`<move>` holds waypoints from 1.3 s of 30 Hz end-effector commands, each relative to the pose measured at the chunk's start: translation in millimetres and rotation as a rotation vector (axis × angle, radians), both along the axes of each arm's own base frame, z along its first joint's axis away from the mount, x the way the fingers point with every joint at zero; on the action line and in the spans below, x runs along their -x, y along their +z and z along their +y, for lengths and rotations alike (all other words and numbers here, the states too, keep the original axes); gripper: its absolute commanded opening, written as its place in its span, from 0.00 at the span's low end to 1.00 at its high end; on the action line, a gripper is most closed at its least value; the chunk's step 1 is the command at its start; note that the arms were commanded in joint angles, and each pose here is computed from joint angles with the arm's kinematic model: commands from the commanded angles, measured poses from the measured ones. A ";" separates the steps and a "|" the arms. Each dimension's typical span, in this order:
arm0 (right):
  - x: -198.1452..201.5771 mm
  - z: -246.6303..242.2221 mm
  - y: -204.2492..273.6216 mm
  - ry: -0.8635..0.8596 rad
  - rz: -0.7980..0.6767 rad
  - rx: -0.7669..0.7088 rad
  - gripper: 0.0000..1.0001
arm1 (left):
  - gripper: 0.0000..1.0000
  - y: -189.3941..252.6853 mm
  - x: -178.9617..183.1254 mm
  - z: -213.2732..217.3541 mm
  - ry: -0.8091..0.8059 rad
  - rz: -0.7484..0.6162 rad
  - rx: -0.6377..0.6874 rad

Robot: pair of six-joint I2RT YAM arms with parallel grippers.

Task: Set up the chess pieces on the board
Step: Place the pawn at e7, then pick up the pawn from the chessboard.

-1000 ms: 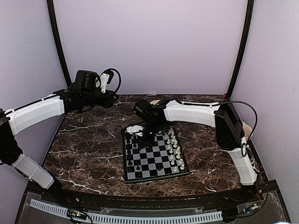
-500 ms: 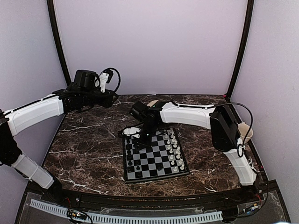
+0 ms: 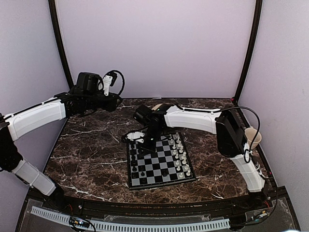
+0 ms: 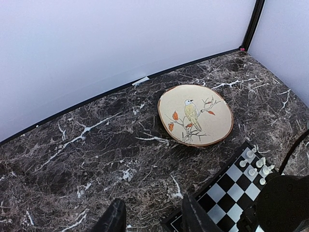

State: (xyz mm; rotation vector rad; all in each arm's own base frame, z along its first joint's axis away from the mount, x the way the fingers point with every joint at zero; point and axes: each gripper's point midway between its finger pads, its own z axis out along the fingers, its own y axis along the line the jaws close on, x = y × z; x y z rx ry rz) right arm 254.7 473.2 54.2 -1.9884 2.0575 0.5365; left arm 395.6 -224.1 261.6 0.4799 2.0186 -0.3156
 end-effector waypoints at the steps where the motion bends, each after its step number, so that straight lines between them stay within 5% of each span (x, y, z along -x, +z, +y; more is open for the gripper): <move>1: 6.2 0.7 -1.7 0.007 0.006 0.008 0.13 | 0.41 8.2 5.0 -0.9 -0.016 -0.018 0.013; 13: 0.6 -29.8 20.1 -0.028 -0.107 0.032 0.27 | 0.41 6.7 4.8 -1.1 -0.017 -0.015 0.010; 24: 56.5 -95.9 36.0 0.059 -0.026 0.028 0.29 | 0.41 -3.0 3.1 -5.1 -0.029 0.011 0.009; 39: 76.3 -106.1 5.7 0.123 -0.020 0.105 0.28 | 0.41 -6.8 2.8 -6.0 -0.034 0.018 0.000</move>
